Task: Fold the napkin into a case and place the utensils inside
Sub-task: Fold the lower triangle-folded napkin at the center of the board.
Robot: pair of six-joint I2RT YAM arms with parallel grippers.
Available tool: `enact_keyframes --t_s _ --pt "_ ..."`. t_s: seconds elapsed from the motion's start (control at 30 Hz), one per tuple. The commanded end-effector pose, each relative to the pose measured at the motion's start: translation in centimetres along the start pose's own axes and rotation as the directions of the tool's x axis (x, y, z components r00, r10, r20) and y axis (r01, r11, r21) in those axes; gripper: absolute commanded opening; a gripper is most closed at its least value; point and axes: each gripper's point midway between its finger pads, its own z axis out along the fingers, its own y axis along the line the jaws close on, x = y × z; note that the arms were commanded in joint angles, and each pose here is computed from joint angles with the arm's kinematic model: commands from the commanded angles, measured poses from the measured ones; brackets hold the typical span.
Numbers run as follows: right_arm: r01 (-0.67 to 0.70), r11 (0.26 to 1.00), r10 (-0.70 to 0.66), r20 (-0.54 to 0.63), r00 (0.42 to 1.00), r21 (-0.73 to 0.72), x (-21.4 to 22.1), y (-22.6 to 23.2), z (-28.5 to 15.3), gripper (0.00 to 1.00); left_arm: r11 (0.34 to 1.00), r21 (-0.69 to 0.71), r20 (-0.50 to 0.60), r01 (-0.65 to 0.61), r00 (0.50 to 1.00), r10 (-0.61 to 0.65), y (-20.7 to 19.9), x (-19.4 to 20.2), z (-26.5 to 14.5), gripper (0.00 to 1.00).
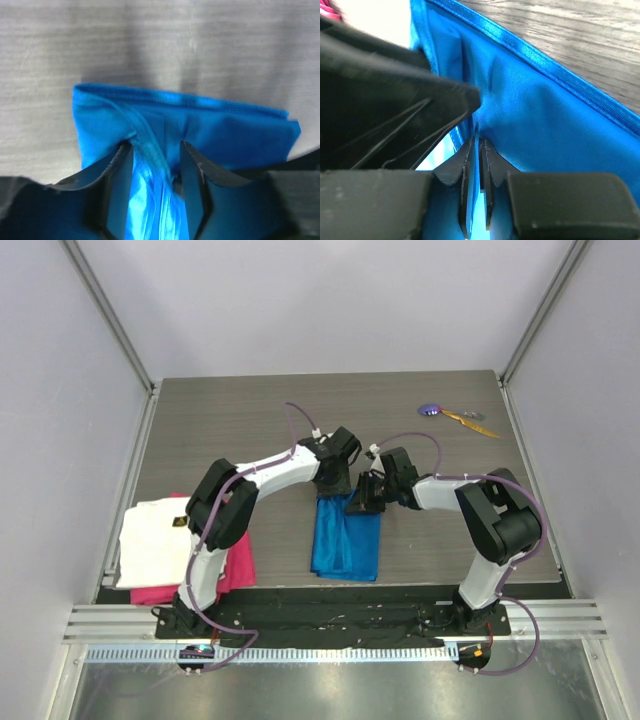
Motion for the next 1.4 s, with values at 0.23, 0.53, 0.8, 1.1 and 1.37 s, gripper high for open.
enact_keyframes --t_s 0.23,0.53,0.8,1.1,1.37 --pt "0.025 0.999 -0.026 0.022 0.999 0.022 -1.3 -0.9 0.1 0.15 0.991 0.135 0.088 0.008 0.996 -0.02 -1.2 -1.4 -5.7 0.56" --pt "0.021 1.0 -0.021 0.011 1.0 0.014 -1.2 -1.0 0.3 0.14 0.998 0.065 0.098 0.004 0.995 -0.011 1.4 -0.6 -6.1 0.22" --pt "0.021 1.0 -0.021 0.014 1.0 0.014 -1.3 -1.0 0.2 0.14 0.994 -0.105 0.047 0.024 0.999 -0.019 3.5 -0.1 -3.7 0.0" --pt "0.018 1.0 -0.018 0.006 1.0 0.016 -1.1 -1.3 0.5 0.13 0.996 -0.084 0.031 0.022 0.999 -0.019 1.9 -0.6 -1.1 0.0" --pt "0.02 1.0 -0.02 0.005 1.0 0.01 -1.5 -1.0 0.5 0.11 0.999 0.004 0.038 0.043 0.998 -0.044 0.1 -0.6 -1.7 0.0"
